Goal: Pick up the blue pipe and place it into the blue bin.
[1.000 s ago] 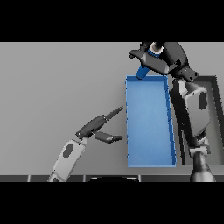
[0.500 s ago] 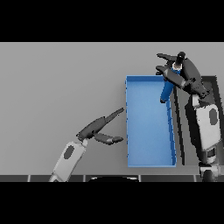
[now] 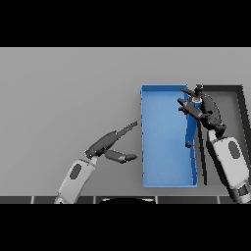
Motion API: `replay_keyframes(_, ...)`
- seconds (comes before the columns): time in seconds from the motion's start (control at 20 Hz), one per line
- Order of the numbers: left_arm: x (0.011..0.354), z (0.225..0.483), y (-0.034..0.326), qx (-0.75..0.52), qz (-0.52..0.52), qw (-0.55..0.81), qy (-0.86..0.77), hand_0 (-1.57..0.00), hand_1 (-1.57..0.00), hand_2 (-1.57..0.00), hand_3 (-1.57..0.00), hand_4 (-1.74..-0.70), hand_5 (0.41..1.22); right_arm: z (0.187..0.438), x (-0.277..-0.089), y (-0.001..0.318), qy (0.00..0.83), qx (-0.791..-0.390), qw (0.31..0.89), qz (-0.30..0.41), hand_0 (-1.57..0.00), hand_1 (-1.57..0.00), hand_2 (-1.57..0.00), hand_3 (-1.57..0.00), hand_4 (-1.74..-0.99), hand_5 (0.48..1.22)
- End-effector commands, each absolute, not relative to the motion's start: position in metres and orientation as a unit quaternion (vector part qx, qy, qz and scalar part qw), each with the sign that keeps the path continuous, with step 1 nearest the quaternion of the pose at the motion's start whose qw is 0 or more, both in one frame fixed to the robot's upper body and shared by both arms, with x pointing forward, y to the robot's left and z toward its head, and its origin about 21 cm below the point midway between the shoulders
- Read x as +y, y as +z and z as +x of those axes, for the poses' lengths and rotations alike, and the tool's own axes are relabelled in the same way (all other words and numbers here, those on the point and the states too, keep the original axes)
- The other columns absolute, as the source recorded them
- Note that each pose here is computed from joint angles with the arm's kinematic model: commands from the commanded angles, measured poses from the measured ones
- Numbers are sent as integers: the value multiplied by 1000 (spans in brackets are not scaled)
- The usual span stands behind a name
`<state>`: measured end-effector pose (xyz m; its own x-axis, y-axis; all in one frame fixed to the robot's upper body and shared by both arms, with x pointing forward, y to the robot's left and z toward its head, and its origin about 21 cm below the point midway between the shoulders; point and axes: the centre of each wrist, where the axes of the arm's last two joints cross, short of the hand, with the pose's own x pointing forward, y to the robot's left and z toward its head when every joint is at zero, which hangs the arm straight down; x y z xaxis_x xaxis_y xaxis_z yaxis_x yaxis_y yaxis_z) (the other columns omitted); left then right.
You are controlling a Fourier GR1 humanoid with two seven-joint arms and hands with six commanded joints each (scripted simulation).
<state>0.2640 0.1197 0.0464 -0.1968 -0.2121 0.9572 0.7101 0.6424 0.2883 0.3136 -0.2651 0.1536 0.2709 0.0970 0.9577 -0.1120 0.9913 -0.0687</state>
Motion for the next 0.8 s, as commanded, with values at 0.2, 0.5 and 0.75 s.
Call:
replay_keyframes(0.2,119,264,47,-673,-185,605,-382,1,1,1,1,-882,421,312,-259,120,68,-521,849,-55,-1465,-1336,-1339,-788,-1678,1221)
replay_keyframes(0.5,116,262,48,-671,-183,608,-382,1,1,1,1,-879,430,317,-263,113,161,-441,879,-87,-383,-350,-350,-206,-1219,1137)
replay_keyframes(0.75,116,261,46,-669,-185,611,-380,1,1,1,1,-886,426,314,-257,113,241,-417,870,-106,-125,-114,-114,-67,-1078,898)
